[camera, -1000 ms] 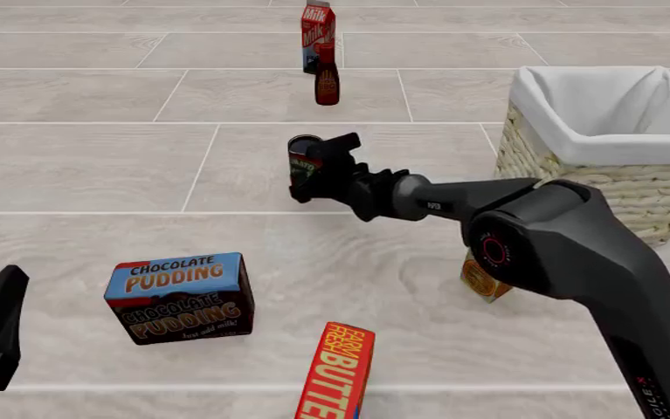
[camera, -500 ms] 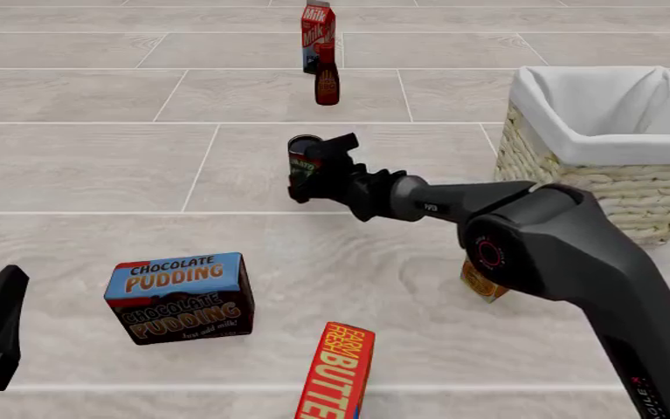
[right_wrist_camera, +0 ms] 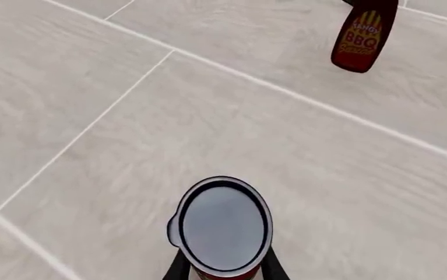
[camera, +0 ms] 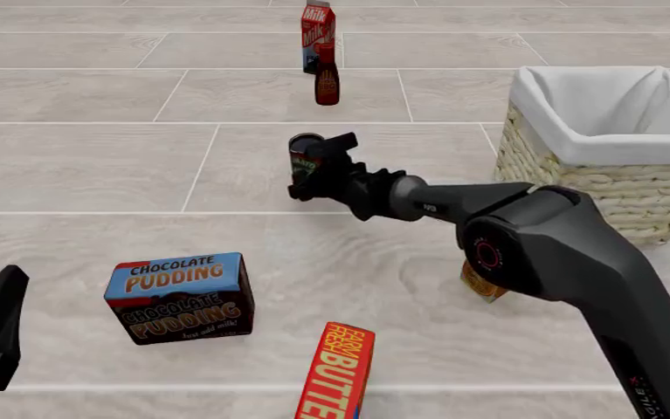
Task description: Pick the tomato sauce and place it in the basket.
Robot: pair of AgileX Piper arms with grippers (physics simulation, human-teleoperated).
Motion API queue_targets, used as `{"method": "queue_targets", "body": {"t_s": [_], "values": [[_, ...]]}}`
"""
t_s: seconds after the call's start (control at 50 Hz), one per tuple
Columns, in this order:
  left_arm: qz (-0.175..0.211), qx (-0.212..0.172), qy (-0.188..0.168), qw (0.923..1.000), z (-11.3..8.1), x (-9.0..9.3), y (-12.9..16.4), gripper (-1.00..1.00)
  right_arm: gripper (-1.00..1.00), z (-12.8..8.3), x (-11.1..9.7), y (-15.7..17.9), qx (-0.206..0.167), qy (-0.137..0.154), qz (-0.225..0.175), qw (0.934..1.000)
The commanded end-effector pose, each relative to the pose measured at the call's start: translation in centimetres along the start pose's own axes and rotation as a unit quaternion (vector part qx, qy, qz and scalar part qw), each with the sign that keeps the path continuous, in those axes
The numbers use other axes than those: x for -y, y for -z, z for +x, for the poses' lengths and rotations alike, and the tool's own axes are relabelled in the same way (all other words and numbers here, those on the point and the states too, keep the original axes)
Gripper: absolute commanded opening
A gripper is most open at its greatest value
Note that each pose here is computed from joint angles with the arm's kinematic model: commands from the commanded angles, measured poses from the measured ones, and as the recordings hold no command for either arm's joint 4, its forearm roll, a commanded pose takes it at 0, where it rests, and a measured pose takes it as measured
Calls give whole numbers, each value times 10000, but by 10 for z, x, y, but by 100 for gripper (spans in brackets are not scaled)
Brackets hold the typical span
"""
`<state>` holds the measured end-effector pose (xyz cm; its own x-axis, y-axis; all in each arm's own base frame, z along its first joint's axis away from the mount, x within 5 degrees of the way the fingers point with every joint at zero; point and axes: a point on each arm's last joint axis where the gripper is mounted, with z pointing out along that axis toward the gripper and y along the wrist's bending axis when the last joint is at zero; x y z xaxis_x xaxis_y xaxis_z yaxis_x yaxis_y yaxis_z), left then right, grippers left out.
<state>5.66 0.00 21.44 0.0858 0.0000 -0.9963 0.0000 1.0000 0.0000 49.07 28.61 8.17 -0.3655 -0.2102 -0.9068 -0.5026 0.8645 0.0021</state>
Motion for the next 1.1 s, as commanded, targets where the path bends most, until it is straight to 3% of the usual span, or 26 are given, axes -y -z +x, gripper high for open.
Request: {"method": "queue_targets", "body": {"t_s": [0.02,0.52,1.1], "values": [[0,0,0,10000,0,0,0,100,-100,4,-8,1,-28,99,-66,9999],[0,0,0,10000,0,0,0,100,-100,-7,-20,28,76,232,-166,9996],[0,0,0,10000,0,0,0,100,-100,-53,-43,121,467,570,-396,9965]]}}
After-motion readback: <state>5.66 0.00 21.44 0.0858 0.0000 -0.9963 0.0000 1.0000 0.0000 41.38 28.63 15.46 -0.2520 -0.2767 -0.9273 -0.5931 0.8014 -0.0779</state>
